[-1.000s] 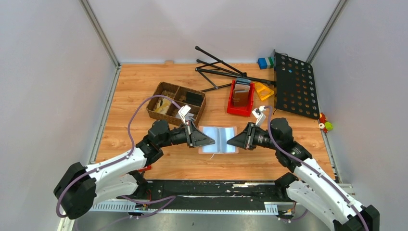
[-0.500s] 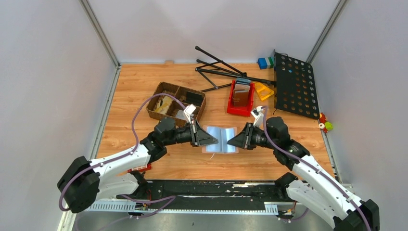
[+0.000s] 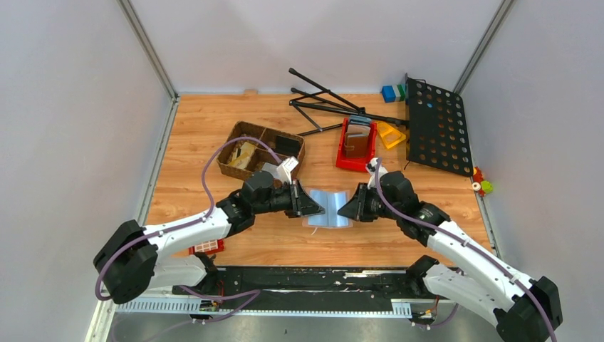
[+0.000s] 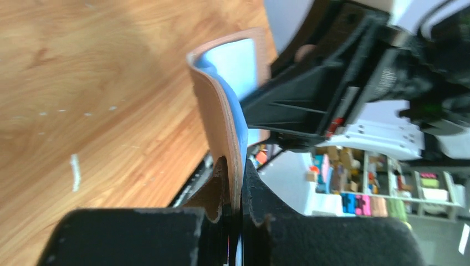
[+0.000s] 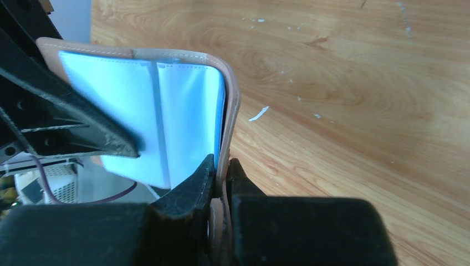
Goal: Take the credit cards out of the card holder
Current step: Close the card holder at the center of the board.
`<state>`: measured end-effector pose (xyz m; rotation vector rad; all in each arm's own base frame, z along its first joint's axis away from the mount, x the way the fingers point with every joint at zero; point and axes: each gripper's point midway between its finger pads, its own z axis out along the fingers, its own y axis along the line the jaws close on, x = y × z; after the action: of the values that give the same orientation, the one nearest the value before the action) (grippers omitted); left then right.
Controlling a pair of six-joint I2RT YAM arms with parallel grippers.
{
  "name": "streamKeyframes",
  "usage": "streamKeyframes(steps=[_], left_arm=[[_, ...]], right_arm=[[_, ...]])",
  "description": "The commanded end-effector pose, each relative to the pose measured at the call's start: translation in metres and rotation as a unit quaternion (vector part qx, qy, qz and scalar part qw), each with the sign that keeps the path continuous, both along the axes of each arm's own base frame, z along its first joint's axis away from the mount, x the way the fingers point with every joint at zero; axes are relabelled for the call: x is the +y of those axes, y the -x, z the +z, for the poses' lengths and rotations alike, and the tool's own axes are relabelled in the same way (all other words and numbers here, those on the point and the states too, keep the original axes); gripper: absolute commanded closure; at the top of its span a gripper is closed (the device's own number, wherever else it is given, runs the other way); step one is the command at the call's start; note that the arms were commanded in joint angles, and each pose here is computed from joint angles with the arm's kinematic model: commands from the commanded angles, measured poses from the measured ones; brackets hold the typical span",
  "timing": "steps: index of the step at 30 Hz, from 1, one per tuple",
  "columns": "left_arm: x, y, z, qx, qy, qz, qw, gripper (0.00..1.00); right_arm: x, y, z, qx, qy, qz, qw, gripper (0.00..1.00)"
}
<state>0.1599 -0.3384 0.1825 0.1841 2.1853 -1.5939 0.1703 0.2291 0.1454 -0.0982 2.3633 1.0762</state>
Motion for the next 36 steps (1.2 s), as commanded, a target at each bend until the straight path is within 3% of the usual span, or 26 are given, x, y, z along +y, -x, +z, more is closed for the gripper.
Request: streamKeyframes(steps=[1, 6, 10, 17, 21, 31, 36], left_arm=[[0.009, -0.025, -0.02, -0.057, -0.079, 0.045, 0.994, 1.0], [0.008, -0.032, -0.08, -0.028, -0.149, 0.045, 0.987, 1.0], [-0.006, -0.038, -0.096, -0.019, -0.137, 0.048, 0.989, 1.0], [-0.035, -0.04, -0.12, 0.004, -0.109, 0.05, 0.993, 1.0], [-0.038, -0.043, -0.139, 0.013, -0.119, 0.067, 0.991, 1.0], [-0.004, -0.04, -0.148, -0.006, -0.226, 0.096, 0.969, 0.8], [0.02, -0.032, -0.139, -0.016, -0.26, 0.102, 0.96, 0.64]], right_arm=[[-0.022, -0.007, 0.002, -0.037, 0.08, -0.011, 0.996, 0.96], [-0.012, 0.003, 0.003, -0.026, 0.06, 0.027, 0.997, 0.84], [0.004, 0.005, 0.01, -0.032, -0.002, 0.039, 0.999, 0.79], [0.018, -0.005, -0.02, -0.002, -0.008, 0.039, 0.999, 0.81], [0.02, -0.006, -0.031, 0.001, -0.002, 0.049, 0.999, 0.7], [0.024, -0.009, -0.044, 0.003, -0.019, 0.054, 0.998, 0.69], [0.031, -0.012, -0.047, 0.0, -0.029, 0.067, 0.997, 0.68]])
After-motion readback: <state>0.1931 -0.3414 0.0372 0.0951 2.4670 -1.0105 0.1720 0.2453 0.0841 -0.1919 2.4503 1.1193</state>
